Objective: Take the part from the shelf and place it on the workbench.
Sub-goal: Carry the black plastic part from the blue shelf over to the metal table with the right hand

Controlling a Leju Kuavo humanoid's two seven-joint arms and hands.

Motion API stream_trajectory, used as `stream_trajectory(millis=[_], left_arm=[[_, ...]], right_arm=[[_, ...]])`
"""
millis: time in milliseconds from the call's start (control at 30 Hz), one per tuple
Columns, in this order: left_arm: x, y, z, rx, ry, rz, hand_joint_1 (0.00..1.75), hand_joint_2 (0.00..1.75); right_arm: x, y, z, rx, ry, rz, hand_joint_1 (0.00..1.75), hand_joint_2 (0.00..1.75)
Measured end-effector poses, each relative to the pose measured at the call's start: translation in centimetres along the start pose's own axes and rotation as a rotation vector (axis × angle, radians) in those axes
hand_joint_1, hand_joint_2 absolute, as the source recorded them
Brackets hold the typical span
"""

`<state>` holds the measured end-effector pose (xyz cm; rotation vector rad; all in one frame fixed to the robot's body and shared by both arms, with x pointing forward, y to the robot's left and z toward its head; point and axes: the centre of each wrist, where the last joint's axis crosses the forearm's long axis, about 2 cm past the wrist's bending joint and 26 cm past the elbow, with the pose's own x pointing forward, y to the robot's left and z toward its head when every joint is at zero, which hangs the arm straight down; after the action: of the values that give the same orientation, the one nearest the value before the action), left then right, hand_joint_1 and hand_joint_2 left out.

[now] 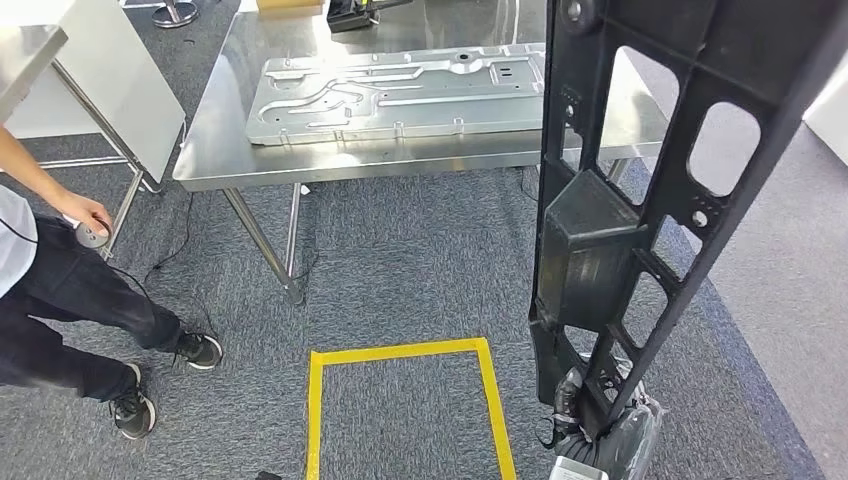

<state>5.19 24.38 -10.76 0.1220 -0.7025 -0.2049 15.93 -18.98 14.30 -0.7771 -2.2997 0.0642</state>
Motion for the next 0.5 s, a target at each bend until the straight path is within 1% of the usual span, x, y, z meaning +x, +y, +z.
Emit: stream_trajectory(millis=[500], left_arm=[[-0.04, 0.04, 0.01, -0.008, 0.001, -0.004, 0.00, 1.75]], right_arm=[[0.02, -0.10, -0.29, 0.001, -0.017, 0.010, 1.75, 1.75]])
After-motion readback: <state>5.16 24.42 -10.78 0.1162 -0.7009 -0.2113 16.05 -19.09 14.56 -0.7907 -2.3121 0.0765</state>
